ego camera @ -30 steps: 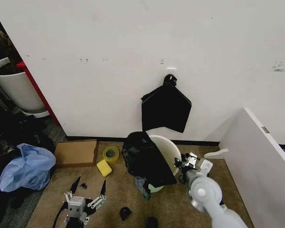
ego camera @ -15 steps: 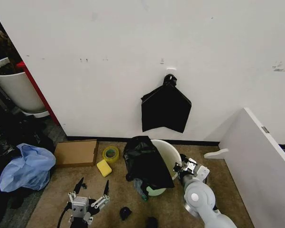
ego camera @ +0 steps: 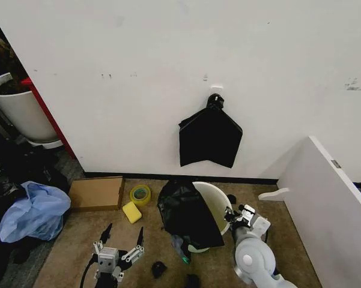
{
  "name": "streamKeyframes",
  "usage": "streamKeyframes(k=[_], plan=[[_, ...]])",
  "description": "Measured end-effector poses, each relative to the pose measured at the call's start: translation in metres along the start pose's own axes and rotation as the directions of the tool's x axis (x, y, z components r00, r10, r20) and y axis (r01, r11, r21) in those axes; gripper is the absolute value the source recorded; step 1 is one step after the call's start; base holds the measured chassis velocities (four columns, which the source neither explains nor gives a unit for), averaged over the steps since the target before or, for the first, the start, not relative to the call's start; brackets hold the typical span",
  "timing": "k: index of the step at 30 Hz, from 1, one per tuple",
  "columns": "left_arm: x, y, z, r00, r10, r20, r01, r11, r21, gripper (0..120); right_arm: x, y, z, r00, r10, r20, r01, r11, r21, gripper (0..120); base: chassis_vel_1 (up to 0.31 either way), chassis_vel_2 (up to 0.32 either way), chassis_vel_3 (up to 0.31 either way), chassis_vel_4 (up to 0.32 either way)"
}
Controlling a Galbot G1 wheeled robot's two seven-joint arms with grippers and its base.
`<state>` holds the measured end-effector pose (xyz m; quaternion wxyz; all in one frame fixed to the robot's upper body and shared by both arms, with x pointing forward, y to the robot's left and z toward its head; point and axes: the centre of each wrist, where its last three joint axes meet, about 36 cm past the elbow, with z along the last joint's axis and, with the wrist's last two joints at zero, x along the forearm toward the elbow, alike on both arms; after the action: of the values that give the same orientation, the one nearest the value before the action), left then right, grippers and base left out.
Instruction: Place the garbage bag over the trash bin.
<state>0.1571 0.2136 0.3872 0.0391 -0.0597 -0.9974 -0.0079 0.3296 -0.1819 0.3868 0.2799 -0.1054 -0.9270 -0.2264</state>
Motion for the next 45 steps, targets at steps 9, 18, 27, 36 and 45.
streamKeyframes(k=[9,18,27,36,45], plan=[[0.001,0.001,0.004,1.000,-0.004,-0.007,0.004,1.000,0.002,100,0.060,-0.002,-0.009,0.914,-0.363,0.181,0.238,0.842,0.484,83,0.000,0.000,0.000,0.000],[0.008,0.021,0.002,0.998,-0.065,-0.011,0.065,0.998,-0.003,100,0.068,0.021,0.022,0.831,-0.552,-0.064,0.407,0.527,0.745,100,0.000,0.000,0.000,0.000],[0.006,0.050,0.011,0.995,-0.101,-0.026,0.099,0.994,-0.050,100,0.057,0.071,0.049,0.834,-0.532,-0.147,0.390,0.380,0.839,100,0.000,0.000,0.000,0.000],[-0.001,0.045,0.017,0.994,-0.103,-0.023,0.102,0.994,-0.037,100,0.064,0.086,0.067,0.840,-0.505,-0.196,0.395,0.323,0.860,100,0.000,0.000,0.000,0.000],[-0.007,0.036,0.021,0.996,-0.081,-0.024,0.080,0.996,-0.027,100,0.057,0.089,0.090,0.818,-0.548,-0.175,0.367,0.263,0.892,86,0.000,0.000,0.000,0.000]])
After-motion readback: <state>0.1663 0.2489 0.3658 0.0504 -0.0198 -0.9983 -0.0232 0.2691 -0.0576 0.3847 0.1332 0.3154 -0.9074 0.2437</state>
